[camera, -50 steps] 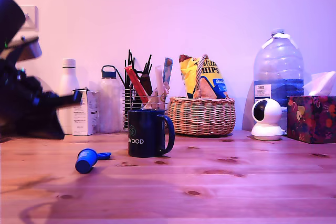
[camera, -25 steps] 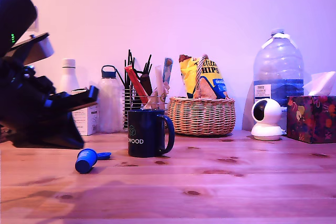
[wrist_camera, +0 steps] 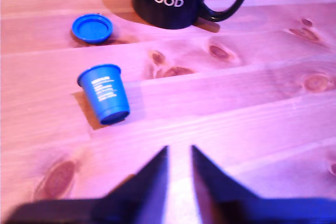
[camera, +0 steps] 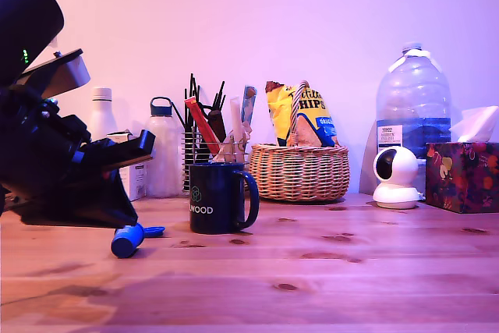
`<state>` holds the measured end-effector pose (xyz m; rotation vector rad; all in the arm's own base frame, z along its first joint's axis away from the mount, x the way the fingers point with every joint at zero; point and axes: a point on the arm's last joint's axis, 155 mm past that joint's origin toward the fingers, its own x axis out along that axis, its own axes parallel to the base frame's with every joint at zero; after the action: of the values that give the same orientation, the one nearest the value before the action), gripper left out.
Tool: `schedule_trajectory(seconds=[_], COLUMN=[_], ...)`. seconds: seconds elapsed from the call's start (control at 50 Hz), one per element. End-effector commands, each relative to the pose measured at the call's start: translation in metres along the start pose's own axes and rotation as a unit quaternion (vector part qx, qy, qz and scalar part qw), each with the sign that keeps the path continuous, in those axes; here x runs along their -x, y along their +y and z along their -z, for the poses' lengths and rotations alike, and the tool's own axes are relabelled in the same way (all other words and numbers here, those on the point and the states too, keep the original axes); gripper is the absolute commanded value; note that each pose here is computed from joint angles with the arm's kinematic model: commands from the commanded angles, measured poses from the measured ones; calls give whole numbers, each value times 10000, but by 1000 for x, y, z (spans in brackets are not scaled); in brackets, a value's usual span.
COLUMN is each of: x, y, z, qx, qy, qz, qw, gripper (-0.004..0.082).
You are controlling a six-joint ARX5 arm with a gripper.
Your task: Pick up the coffee capsules from the table one by one and drop them inside the nearest coffee cup
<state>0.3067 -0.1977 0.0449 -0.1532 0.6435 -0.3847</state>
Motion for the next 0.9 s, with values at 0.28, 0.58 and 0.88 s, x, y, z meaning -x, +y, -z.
schedule_trajectory(seconds=[0.28, 0.58, 0.88], x=[2, 3, 0], y=[12, 26, 30], z=[3, -3, -8], qx=[12, 13, 74], qy=[-50, -208, -322], qz=[-287, -656, -689], qw=[9996, 9976, 9971], gripper=[600, 600, 599])
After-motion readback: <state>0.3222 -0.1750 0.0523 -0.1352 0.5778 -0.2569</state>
